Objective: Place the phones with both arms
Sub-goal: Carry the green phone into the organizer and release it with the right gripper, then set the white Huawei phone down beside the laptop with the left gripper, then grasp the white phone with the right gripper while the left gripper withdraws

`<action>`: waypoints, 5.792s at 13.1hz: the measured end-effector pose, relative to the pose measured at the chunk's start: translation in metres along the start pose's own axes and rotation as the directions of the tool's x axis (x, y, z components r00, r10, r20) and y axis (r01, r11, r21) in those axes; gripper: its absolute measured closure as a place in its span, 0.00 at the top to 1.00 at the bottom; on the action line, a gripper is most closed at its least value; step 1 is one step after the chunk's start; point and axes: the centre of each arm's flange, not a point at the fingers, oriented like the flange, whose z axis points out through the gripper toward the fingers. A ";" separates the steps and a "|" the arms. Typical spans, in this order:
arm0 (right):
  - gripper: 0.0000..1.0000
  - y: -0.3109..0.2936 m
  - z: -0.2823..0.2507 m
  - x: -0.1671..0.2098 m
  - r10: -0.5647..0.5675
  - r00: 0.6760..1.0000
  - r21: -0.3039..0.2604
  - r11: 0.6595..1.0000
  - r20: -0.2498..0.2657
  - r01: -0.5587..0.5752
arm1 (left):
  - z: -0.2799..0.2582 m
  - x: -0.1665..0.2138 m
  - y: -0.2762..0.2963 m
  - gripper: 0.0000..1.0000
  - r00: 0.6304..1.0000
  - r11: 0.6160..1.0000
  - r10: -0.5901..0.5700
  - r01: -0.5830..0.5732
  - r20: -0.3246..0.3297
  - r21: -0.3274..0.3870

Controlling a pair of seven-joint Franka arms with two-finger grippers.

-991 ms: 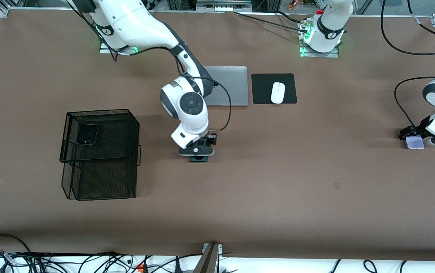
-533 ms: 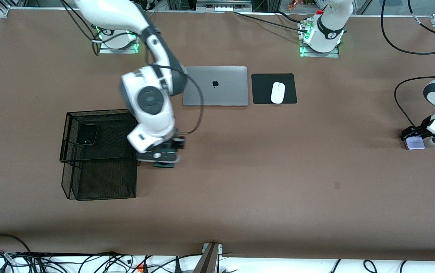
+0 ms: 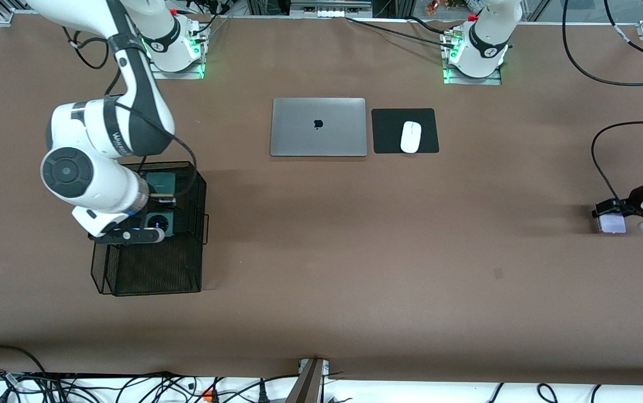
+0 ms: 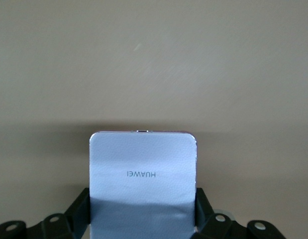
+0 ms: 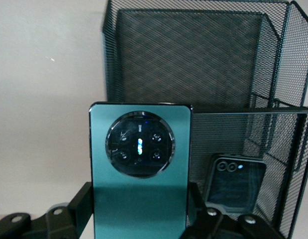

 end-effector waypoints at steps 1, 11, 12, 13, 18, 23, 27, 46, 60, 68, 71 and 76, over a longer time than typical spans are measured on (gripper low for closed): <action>0.78 0.008 0.015 -0.008 -0.004 1.000 0.006 1.000 -0.016 0.004 | -0.001 0.013 0.025 0.85 1.000 1.000 -0.026 0.026 0.003 -0.002; 0.78 0.020 0.076 -0.051 0.001 0.998 0.054 0.999 -0.058 0.002 | 0.014 0.058 0.394 0.85 0.926 0.926 -0.374 0.370 0.056 0.075; 0.78 0.020 0.076 -0.051 0.006 0.998 0.061 0.998 -0.062 -0.002 | 0.012 0.057 0.423 0.85 0.920 0.920 -0.388 0.383 0.054 0.079; 0.78 0.020 0.076 -0.051 0.007 0.998 0.063 0.998 -0.062 -0.003 | 0.013 0.054 0.455 0.85 0.920 0.919 -0.390 0.385 0.050 0.079; 0.78 0.019 0.076 -0.051 0.009 0.998 0.065 0.998 -0.066 -0.004 | 0.028 0.013 0.614 0.85 0.944 0.943 -0.329 0.326 0.029 0.066; 0.99 0.019 0.051 -0.040 0.012 0.992 0.075 0.997 -0.124 -0.003 | 0.038 -0.031 0.718 0.85 0.973 0.972 -0.230 0.230 0.014 0.041; 0.99 0.018 0.019 -0.029 0.011 0.987 0.081 0.997 -0.159 0.002 | 0.057 -0.051 0.797 0.85 0.985 0.985 -0.172 0.172 -0.021 -0.009; 0.99 -0.011 -0.032 -0.022 0.085 0.984 0.109 0.992 -0.159 -0.068 | 0.006 -0.019 0.797 1.00 0.984 0.989 -0.121 0.131 -0.129 0.072; 1.00 -0.343 0.122 -0.043 0.025 0.986 0.125 0.992 -0.166 -0.004 | -0.267 0.086 0.397 1.00 0.994 0.991 0.068 -0.078 0.091 0.110; 1.00 -0.344 0.159 -0.044 -0.095 0.980 0.027 0.994 -0.177 0.102 | -0.336 0.063 0.357 1.00 0.997 0.995 0.055 -0.058 0.046 0.087; 1.00 -0.344 0.168 -0.045 -0.112 0.977 0.007 0.993 -0.182 0.115 | -0.368 0.042 0.355 1.00 0.997 0.995 0.053 -0.057 0.053 0.078; 1.00 -0.353 0.179 -0.048 -0.125 0.972 0.010 0.991 -0.200 0.130 | -0.398 0.011 0.370 1.00 0.993 0.995 0.096 -0.098 0.075 0.024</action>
